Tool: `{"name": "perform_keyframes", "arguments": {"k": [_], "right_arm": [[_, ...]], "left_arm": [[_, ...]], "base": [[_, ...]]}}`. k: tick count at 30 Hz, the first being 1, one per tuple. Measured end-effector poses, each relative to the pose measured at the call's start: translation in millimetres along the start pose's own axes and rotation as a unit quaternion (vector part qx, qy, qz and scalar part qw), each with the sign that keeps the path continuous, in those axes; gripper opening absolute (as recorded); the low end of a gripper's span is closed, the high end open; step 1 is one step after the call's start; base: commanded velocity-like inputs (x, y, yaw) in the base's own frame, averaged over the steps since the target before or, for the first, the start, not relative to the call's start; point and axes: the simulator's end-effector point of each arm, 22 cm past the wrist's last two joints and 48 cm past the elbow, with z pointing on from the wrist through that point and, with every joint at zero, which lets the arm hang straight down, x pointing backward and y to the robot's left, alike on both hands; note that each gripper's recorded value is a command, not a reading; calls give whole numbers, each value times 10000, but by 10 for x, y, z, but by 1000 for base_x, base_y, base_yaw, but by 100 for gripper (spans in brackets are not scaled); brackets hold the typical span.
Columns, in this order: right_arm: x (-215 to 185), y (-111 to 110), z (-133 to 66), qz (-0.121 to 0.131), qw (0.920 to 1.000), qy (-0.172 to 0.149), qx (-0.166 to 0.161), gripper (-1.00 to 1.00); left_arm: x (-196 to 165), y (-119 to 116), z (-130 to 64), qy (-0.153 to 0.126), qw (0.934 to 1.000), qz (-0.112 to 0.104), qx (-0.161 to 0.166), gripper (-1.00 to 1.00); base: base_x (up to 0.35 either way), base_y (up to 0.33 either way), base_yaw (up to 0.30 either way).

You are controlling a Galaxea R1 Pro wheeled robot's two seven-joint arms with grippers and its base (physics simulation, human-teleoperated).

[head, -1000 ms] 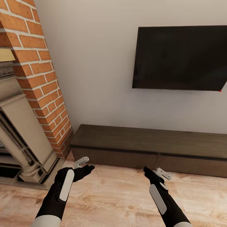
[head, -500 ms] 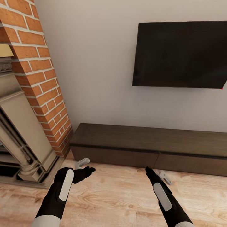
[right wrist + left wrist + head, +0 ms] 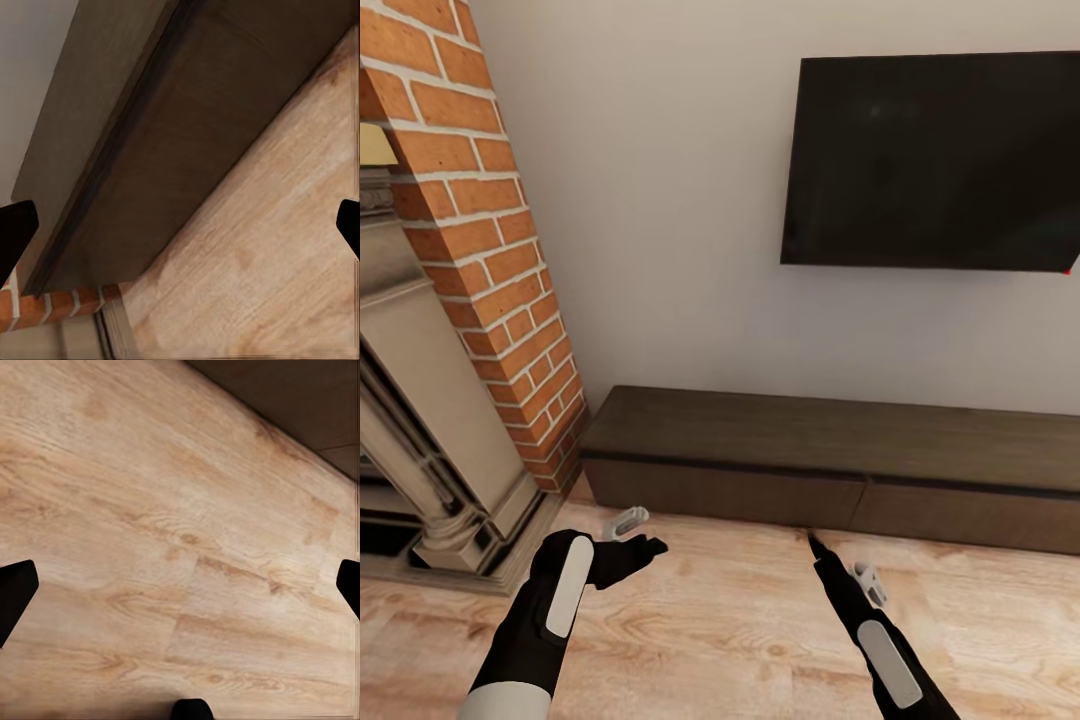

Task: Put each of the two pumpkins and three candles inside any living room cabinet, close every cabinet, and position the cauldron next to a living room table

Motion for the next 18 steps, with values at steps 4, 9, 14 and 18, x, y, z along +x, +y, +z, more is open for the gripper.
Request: {"name": "perform_keyframes", "arguments": {"k": [4, 9, 14, 18], "right_arm": [[95, -183, -17, 61, 9999, 48, 84, 100], [233, -263, 12, 109, 9998, 100, 108, 100], [271, -418, 17, 202, 9995, 118, 226, 100], [231, -514, 7, 462, 9984, 44, 322, 100]], "left_arm": [[1, -31, 35, -26, 9999, 16, 138, 100], [-64, -39, 33, -159, 9996, 31, 229, 100], [-145, -97, -14, -301, 9990, 58, 328, 100], [-187, -172, -55, -358, 9981, -17, 498, 100]], "base": [[0, 0, 0], [0, 0, 0], [0, 0, 0], [4, 3, 0]]}}
